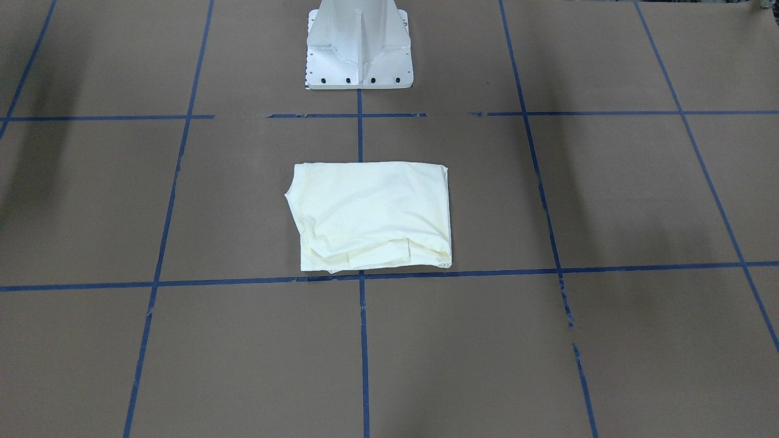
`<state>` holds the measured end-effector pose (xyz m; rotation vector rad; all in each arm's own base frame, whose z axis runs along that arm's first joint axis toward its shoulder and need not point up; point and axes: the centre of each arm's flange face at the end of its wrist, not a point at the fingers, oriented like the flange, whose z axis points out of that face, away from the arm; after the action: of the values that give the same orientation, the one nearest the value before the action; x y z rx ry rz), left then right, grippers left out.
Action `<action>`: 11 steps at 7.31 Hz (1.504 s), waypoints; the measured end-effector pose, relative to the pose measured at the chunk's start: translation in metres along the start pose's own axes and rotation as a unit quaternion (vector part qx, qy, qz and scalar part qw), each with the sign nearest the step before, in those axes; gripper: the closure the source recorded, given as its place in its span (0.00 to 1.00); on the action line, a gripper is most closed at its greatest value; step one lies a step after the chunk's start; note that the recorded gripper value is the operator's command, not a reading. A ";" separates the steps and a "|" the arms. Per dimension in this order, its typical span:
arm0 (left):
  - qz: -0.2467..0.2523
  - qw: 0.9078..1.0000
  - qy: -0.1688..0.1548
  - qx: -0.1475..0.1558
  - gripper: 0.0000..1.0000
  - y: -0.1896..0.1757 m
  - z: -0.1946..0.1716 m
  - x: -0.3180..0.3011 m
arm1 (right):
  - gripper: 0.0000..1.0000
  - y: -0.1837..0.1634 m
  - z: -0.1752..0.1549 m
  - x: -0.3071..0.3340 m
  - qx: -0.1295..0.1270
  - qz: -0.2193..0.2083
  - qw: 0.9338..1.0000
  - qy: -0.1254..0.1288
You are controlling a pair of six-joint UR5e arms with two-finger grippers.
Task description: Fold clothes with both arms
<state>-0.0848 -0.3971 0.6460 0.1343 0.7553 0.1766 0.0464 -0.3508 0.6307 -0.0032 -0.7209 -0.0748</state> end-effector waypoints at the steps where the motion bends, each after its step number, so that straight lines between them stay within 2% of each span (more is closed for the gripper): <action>1: -0.003 1.000 0.002 -0.003 0.00 0.001 0.002 -0.001 | 0.00 0.001 0.001 0.001 -0.001 0.001 1.000 0.000; 4: -0.041 0.999 0.010 -0.006 0.00 0.001 0.003 0.000 | 0.00 0.003 0.003 0.002 -0.003 0.003 1.000 0.000; 11: -0.035 0.999 0.010 0.008 0.00 -0.007 -0.005 0.007 | 0.00 0.002 0.002 0.001 -0.001 -0.005 1.000 -0.001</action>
<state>-0.0827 -0.4025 0.6364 0.1221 0.7796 0.1048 0.0463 -0.3487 0.6328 -0.0024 -0.7228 -0.0851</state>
